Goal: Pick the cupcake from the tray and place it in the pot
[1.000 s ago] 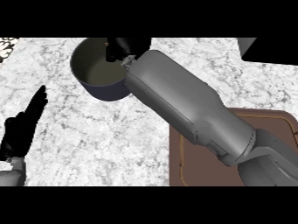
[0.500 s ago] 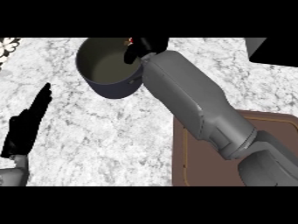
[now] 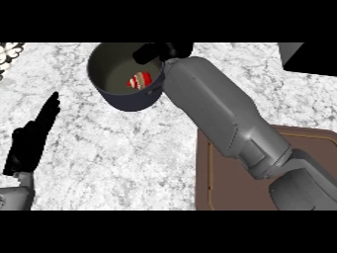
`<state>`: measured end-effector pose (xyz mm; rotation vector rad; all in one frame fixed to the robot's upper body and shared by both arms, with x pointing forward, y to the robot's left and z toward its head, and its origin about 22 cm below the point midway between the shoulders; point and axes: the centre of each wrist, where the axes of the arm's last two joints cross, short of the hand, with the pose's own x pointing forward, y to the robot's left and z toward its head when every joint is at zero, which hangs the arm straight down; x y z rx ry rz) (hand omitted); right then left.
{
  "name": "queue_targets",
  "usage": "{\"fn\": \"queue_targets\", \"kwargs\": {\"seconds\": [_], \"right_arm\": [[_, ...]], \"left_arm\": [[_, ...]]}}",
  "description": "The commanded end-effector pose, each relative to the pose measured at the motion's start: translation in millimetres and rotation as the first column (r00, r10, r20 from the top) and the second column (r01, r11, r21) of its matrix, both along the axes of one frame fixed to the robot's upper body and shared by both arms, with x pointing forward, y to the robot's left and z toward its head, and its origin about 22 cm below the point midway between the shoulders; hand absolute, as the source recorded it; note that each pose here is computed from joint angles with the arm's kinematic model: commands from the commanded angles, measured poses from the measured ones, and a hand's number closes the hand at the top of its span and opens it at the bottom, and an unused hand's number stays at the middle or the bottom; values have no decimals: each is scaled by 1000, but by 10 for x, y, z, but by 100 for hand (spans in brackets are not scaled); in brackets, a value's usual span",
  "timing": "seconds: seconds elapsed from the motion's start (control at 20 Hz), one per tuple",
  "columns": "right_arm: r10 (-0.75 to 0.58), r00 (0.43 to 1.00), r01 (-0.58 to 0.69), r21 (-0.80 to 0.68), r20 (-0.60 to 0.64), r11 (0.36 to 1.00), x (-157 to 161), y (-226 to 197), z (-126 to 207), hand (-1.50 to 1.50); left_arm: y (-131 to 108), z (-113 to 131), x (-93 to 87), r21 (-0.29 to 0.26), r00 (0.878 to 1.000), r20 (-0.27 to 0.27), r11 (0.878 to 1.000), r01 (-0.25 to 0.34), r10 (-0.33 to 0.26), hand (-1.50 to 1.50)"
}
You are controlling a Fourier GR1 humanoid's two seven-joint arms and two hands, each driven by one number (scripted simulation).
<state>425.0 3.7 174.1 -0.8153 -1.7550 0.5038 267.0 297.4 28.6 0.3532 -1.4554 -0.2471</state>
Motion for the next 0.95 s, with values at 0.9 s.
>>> {"fn": "queue_targets", "kwargs": {"seconds": [0.9], "right_arm": [[185, 978, -210, 499, 100, 841, -351, -288, -350, -150]], "left_arm": [[346, -132, -318, -15, 989, -57, 990, -139, 138, 0]]}}
